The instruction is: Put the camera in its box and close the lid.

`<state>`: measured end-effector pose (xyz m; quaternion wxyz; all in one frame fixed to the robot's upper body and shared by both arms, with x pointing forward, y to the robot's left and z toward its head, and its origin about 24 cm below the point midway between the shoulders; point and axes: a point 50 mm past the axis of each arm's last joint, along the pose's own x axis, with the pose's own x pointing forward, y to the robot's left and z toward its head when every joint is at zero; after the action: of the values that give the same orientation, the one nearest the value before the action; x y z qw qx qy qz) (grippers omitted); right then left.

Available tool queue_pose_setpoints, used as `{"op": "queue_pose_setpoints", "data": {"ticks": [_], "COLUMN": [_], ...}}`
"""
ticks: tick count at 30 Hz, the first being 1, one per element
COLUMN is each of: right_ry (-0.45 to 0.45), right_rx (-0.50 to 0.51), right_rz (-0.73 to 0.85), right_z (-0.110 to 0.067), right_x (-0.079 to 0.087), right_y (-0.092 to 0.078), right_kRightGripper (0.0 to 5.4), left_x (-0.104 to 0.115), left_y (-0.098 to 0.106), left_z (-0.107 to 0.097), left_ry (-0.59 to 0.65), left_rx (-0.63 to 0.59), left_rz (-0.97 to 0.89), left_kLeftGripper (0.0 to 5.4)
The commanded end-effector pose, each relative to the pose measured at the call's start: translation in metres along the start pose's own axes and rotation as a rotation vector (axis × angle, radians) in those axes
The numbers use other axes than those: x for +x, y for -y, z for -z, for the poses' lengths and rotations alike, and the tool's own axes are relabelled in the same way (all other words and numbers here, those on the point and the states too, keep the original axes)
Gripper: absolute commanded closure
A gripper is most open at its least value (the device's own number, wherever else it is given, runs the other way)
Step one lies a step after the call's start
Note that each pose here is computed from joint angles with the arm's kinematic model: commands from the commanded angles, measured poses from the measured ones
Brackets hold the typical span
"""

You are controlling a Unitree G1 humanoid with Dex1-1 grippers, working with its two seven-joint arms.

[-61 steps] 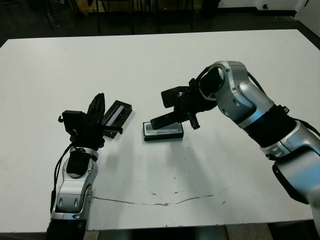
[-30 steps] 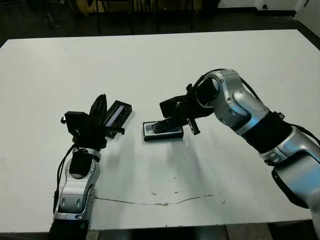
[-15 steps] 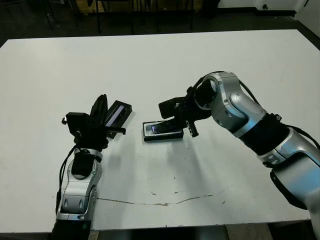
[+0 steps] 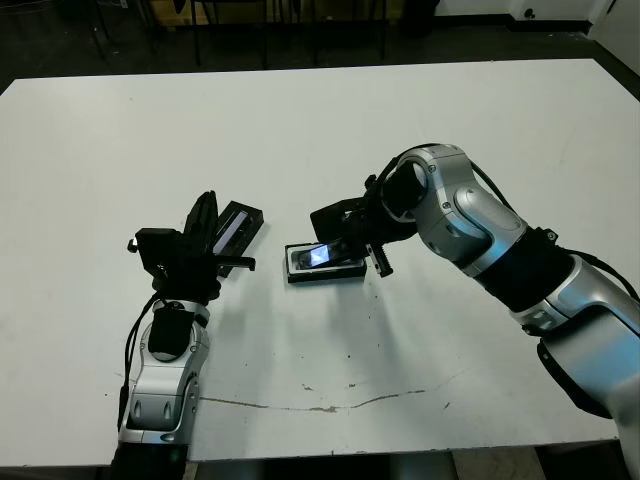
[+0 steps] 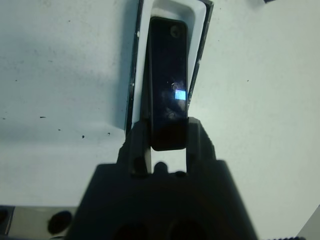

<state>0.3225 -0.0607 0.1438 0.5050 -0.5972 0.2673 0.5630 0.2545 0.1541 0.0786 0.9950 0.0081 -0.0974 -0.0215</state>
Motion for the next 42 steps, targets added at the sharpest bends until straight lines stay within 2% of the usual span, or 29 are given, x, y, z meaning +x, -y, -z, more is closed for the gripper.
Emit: {"op": "queue_pose_setpoints", "data": {"ticks": [1, 5, 17, 24, 31, 42], "right_ry": [0.024, 0.042, 0.068, 0.08, 0.119, 0.137], "right_rx": [-0.055, -0.089, -0.073, -0.044, 0.029, -0.064], "right_rz": [-0.094, -0.102, -0.146, -0.156, -0.169, -0.156], "right_z": [-0.015, -0.018, -0.021, -0.023, -0.018, -0.003], "right_x": [0.012, 0.016, 0.025, 0.027, 0.029, 0.021], "right_y": [-0.01, -0.014, -0.019, -0.021, -0.021, -0.01], "right_kRightGripper": [4.97, 4.97, 4.97, 4.97, 4.97, 3.26], "left_x": [-0.006, -0.007, -0.008, -0.007, -0.008, -0.007], "left_y": [-0.001, -0.002, -0.006, -0.006, -0.007, -0.007], "left_z": [0.008, 0.009, 0.011, 0.01, 0.01, 0.01], "left_ry": [-0.046, -0.05, -0.05, -0.04, -0.049, -0.052], "left_rx": [0.002, -0.005, -0.008, 0.0, 0.008, 0.005], "left_rz": [-0.016, -0.023, -0.031, -0.027, -0.034, -0.027], "left_kLeftGripper": [5.4, 5.4, 5.4, 5.4, 5.4, 5.4]}}
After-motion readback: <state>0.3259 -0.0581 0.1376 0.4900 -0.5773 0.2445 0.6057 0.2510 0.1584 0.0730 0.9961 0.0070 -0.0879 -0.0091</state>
